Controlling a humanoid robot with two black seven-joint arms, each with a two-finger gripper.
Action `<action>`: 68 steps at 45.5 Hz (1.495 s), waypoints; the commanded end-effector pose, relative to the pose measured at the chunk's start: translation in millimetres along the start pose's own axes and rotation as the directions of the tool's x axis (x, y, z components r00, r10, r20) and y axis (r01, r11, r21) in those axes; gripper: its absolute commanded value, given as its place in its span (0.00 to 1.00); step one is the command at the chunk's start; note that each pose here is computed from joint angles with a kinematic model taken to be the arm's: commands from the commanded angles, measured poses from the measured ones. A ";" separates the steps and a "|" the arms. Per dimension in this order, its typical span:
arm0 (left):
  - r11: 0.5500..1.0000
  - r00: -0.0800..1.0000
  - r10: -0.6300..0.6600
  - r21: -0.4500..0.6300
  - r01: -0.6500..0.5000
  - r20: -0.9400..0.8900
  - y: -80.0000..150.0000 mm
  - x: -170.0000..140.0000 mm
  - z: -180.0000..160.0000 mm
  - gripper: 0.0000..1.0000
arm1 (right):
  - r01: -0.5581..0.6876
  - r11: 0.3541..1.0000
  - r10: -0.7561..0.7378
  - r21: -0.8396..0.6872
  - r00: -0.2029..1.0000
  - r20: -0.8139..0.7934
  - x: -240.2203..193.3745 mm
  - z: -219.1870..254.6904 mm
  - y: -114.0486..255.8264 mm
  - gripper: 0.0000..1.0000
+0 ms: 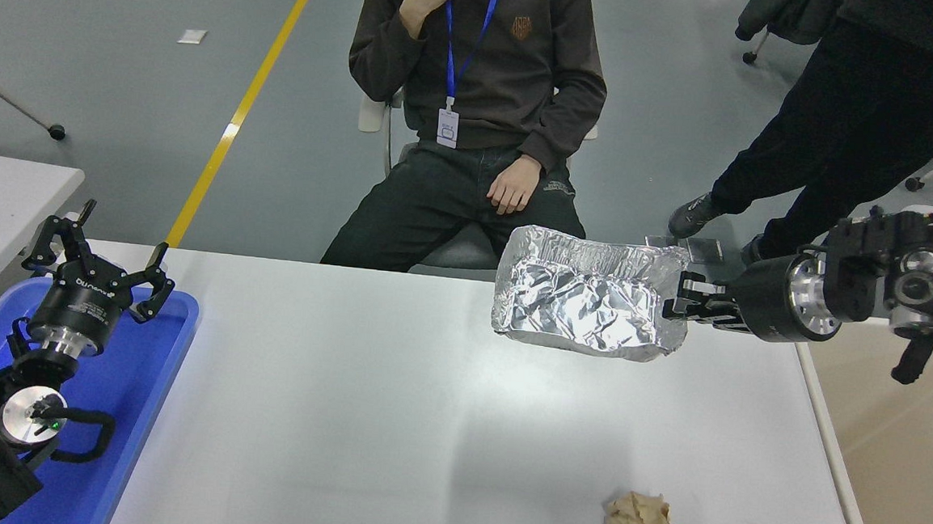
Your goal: Clean the table surface
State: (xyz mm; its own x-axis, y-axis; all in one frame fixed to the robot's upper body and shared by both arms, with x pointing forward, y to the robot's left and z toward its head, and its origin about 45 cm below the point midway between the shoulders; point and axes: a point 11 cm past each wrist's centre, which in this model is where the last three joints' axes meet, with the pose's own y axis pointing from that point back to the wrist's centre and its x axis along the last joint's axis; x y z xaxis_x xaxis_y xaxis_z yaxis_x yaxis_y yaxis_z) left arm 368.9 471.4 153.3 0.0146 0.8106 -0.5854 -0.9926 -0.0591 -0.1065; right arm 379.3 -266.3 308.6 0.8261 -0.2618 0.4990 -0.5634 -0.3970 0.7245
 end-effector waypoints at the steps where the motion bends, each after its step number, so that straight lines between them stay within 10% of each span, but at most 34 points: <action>1: 1.000 1.000 0.000 0.000 0.000 0.000 0.0 0.0 0.0 1.00 | -0.008 1.000 0.008 0.016 1.000 -0.010 7.9 -4.9 15.8 0.00; 68: 1.000 1.000 0.000 0.000 0.000 0.000 0.0 0.0 0.0 1.00 | -0.295 0.878 0.429 -0.377 0.833 0.348 4.6 250.2 200.2 0.00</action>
State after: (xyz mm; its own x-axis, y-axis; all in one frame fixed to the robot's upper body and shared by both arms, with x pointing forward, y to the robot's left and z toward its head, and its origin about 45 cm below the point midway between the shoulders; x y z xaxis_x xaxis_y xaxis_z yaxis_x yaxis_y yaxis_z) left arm 369.0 471.4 153.3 0.0145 0.8106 -0.5854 -0.9925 -0.0592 -0.1066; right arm 295.8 -519.9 343.3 0.5306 -0.6426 0.5527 -0.7478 -0.0480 0.6622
